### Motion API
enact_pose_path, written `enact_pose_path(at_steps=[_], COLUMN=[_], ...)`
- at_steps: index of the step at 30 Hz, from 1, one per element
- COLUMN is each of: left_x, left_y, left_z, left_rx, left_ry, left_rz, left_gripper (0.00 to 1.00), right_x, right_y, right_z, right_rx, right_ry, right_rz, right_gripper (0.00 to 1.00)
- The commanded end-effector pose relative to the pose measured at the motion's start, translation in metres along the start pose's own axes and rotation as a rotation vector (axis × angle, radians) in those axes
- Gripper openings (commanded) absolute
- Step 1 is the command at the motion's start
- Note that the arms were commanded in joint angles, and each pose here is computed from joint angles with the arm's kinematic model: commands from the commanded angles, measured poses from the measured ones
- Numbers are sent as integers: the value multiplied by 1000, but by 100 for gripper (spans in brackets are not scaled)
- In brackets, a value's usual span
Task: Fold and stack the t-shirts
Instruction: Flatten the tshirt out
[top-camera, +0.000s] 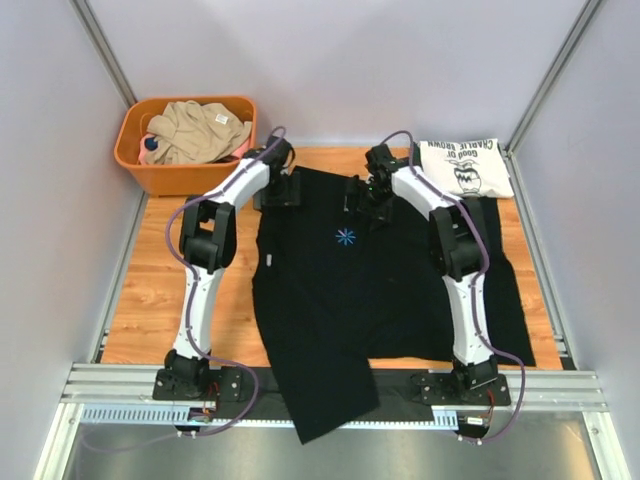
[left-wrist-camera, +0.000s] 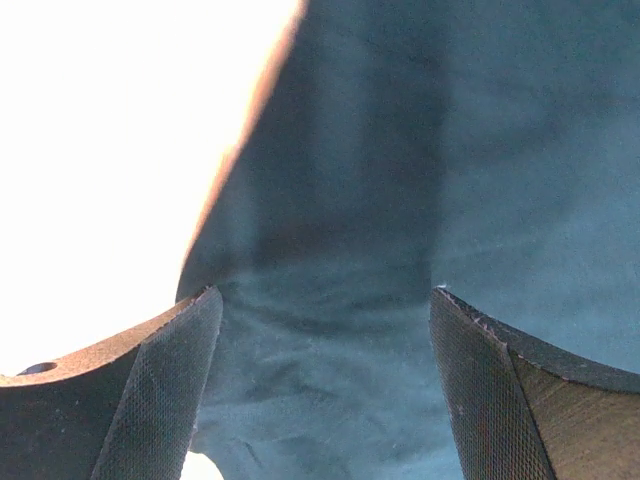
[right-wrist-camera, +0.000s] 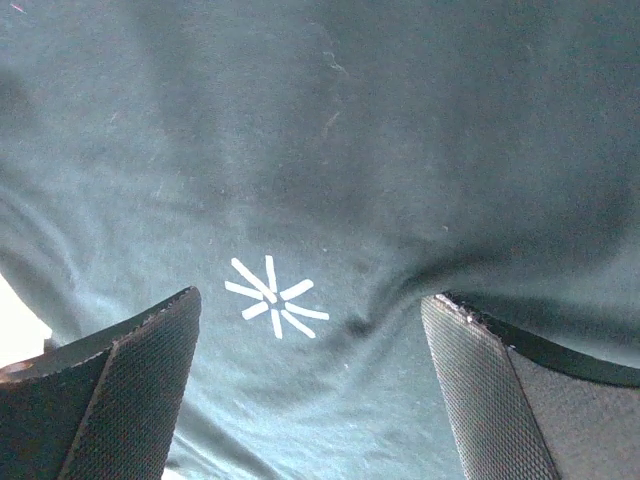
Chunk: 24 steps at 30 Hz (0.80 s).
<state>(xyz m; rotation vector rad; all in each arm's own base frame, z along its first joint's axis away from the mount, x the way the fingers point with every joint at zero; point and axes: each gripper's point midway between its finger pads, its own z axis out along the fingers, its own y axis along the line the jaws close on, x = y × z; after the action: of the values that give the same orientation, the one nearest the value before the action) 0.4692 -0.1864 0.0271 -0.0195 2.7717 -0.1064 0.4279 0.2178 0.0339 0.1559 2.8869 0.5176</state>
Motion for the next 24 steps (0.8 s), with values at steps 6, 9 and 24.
enact_pose_path(at_steps=[6,9,24], left_x=[-99,-104,121], left_y=[82,77,83], left_z=[-54,-99,-204], left_rx=[-60,-30,12], left_ry=[-140,-201,-159], left_rz=[-72,-75,-208], left_gripper=[91,92,92], right_x=[-61,-64,40], right_y=[81,89,-36], right_z=[-3,-25,-193], right_rx=[-222,-255,198], right_ry=[-42,-69,-405], right_rz=[-12,-61,-8], right_gripper=[93,93,100])
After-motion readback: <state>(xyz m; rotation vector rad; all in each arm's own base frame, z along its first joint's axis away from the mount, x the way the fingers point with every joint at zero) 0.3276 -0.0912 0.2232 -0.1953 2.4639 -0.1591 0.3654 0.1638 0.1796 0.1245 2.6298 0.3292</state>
